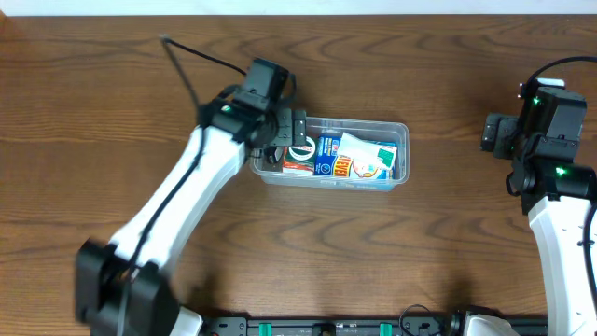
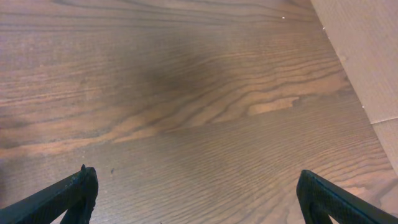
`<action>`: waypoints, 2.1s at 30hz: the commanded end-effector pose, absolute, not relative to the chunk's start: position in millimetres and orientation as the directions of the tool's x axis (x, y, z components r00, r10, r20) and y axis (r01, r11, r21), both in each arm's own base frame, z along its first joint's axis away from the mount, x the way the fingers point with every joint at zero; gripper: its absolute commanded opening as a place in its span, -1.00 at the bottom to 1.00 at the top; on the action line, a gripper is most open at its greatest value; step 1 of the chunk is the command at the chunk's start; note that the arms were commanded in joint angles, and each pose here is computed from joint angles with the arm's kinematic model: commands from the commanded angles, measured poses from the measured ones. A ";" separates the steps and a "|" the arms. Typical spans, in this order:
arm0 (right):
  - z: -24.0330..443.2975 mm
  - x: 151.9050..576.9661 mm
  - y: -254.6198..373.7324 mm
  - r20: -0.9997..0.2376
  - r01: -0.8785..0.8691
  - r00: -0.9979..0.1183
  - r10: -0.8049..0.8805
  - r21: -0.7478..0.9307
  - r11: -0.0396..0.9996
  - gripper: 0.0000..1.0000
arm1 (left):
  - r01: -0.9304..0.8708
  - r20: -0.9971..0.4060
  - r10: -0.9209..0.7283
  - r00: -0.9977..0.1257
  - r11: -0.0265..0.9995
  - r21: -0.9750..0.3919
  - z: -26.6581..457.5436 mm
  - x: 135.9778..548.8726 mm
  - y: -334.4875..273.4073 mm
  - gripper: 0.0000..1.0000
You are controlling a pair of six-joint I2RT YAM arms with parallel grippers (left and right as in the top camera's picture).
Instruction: Pack container
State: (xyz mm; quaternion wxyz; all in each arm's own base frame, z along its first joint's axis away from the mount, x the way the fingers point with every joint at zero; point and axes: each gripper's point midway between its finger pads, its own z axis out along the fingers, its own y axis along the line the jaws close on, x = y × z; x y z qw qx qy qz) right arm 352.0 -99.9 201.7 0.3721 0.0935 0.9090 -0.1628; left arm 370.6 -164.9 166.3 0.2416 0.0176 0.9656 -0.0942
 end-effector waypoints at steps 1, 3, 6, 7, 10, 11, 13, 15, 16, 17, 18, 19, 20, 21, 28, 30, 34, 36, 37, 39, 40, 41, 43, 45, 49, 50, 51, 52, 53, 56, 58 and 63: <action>205.2 350.5 -103.8 -0.715 0.314 -0.696 0.064 -0.224 0.923 0.99 | 0.087 -0.563 -0.040 -0.826 0.976 -0.198 215.7 363.0 -157.7 0.96; 205.2 350.5 -103.7 -0.715 0.314 -0.696 0.064 -0.224 0.923 0.98 | 0.103 -0.599 -0.047 -0.800 0.971 -0.214 236.6 354.0 -156.2 0.96; 205.2 350.5 -103.7 -0.715 0.314 -0.696 0.064 -0.224 0.923 0.98 | 0.129 -0.648 -0.056 -0.760 0.963 -0.235 262.3 343.5 -156.4 0.96; 205.2 350.5 -103.7 -0.715 0.314 -0.696 0.064 -0.224 0.923 0.99 | 0.134 -0.660 -0.061 -0.749 0.961 -0.240 269.1 340.7 -155.4 0.96; 205.2 350.5 -103.8 -0.715 0.314 -0.696 0.064 -0.224 0.923 0.99 | 0.134 -0.663 -0.062 -0.746 0.961 -0.241 277.9 327.1 -148.8 0.96; 205.2 350.5 -103.8 -0.715 0.314 -0.696 0.064 -0.224 0.923 0.98 | 0.134 -0.662 -0.050 -0.748 0.965 -0.225 278.7 321.8 -144.3 0.96; 205.2 350.5 -103.8 -0.715 0.314 -0.696 0.064 -0.224 0.923 0.99 | 0.115 -0.665 -0.007 -0.747 0.984 -0.139 278.6 311.8 -125.0 0.96; 205.2 350.5 -103.8 -0.715 0.314 -0.696 0.064 -0.224 0.923 0.99 | 0.067 -0.639 0.001 -0.769 0.995 -0.079 274.6 297.2 -105.1 0.96; 205.2 350.5 -103.8 -0.715 0.314 -0.696 0.064 -0.224 0.923 0.98 | 0.049 -0.621 0.007 -0.784 0.998 -0.050 272.0 288.1 -95.7 0.96; 205.2 350.5 -103.7 -0.715 0.314 -0.696 0.064 -0.224 0.923 0.98 | 0.032 -0.604 0.011 -0.797 0.999 -0.023 270.2 279.7 -86.8 0.96; 205.2 350.5 -103.7 -0.715 0.314 -0.696 0.064 -0.224 0.923 0.98 | 0.014 -0.595 0.013 -0.804 1.000 0.003 269.9 272.6 -77.9 0.96; 205.2 350.5 -103.8 -0.715 0.314 -0.696 0.064 -0.224 0.923 0.99 | -0.002 -0.590 0.012 -0.807 1.000 0.023 270.4 266.9 -70.4 0.96; 205.2 350.5 -103.8 -0.715 0.314 -0.696 0.064 -0.224 0.923 0.99 | -0.021 -0.593 0.008 -0.805 0.999 0.042 272.4 262.2 -62.4 0.96; 205.2 350.5 -103.7 -0.715 0.314 -0.696 0.064 -0.224 0.923 0.99 | -0.039 -0.602 0.000 -0.799 0.998 0.052 275.1 259.7 -56.2 0.96; 205.2 350.5 -103.8 -0.715 0.314 -0.696 0.064 -0.224 0.923 0.99 | -0.152 -0.696 -0.079 -0.713 0.987 0.044 291.8 244.0 -20.5 0.96; 205.2 350.5 -103.7 -0.715 0.314 -0.696 0.064 -0.224 0.923 0.99 | -0.184 -0.741 -0.110 -0.663 0.983 0.019 296.5 247.7 -10.0 0.96; 205.2 350.5 -103.7 -0.715 0.314 -0.696 0.064 -0.224 0.923 0.98 | -0.069 -0.857 -0.022 -0.514 0.997 0.016 306.8 268.1 -8.0 0.96; 205.2 350.5 -103.8 -0.715 0.314 -0.696 0.064 -0.224 0.923 0.98 | -0.021 -0.904 0.011 -0.428 1.000 0.022 307.6 274.6 -7.5 0.96; 205.2 350.5 -103.8 -0.715 0.314 -0.696 0.064 -0.224 0.923 0.98 | -0.012 -0.925 0.012 -0.381 1.000 0.018 305.4 277.0 -5.3 0.96; 205.2 350.5 -103.8 -0.715 0.314 -0.696 0.064 -0.224 0.923 0.98 | -0.013 -0.949 -0.007 -0.315 1.000 -0.003 297.4 278.8 -0.8 0.96; 205.2 350.5 -103.8 -0.715 0.314 -0.696 0.064 -0.224 0.923 0.98 | -0.009 -0.957 -0.013 -0.290 1.000 -0.011 291.7 278.6 0.2 0.96; 205.2 350.5 -103.7 -0.715 0.314 -0.696 0.064 -0.224 0.923 0.98 | -0.003 -0.963 -0.017 -0.271 1.000 -0.017 285.1 277.7 0.6 0.96; 205.2 350.6 -103.6 -0.715 0.314 -0.696 0.064 -0.223 0.923 0.98 | 0.013 -0.970 -0.023 -0.242 1.000 -0.027 269.0 274.1 0.1 0.96; 205.2 350.5 -103.8 -0.715 0.314 -0.696 0.064 -0.224 0.923 0.98 | 0.020 -0.974 -0.024 -0.225 0.999 -0.029 254.2 270.1 -0.6 0.96; 205.2 350.5 -103.8 -0.715 0.314 -0.696 0.064 -0.224 0.923 0.99 | 0.023 -0.981 -0.023 -0.193 0.999 -0.028 226.1 261.8 -1.3 0.96; 205.2 350.5 -103.8 -0.715 0.314 -0.696 0.064 -0.224 0.923 0.99 | 0.023 -0.983 -0.022 -0.184 0.999 -0.027 222.0 260.8 -1.3 0.96; 205.2 350.5 -103.8 -0.715 0.314 -0.696 0.064 -0.224 0.923 0.98 | 0.024 -0.985 -0.022 -0.172 0.999 -0.026 218.0 259.8 -1.3 0.96; 205.2 350.5 -103.8 -0.715 0.314 -0.696 0.064 -0.224 0.923 0.99 | 0.024 -0.988 -0.021 -0.155 0.999 -0.025 215.3 259.1 -1.4 0.96; 205.2 350.5 -103.8 -0.715 0.314 -0.696 0.064 -0.224 0.923 0.98 | 0.025 -0.990 -0.021 -0.138 0.999 -0.024 213.0 258.5 -1.4 0.96; 205.2 350.5 -103.7 -0.715 0.314 -0.696 0.064 -0.224 0.923 0.99 | 0.026 -0.996 -0.019 -0.092 0.999 -0.021 205.8 257.1 -1.4 0.96; 205.2 350.5 -103.7 -0.715 0.314 -0.696 0.064 -0.224 0.923 0.99 | 0.026 -0.996 -0.019 -0.084 0.999 -0.021 198.1 255.4 -1.5 0.96; 205.2 350.5 -103.8 -0.715 0.314 -0.696 0.064 -0.224 0.923 0.98 | 0.024 -0.996 -0.022 -0.090 0.999 -0.024 176.1 251.9 -1.4 0.96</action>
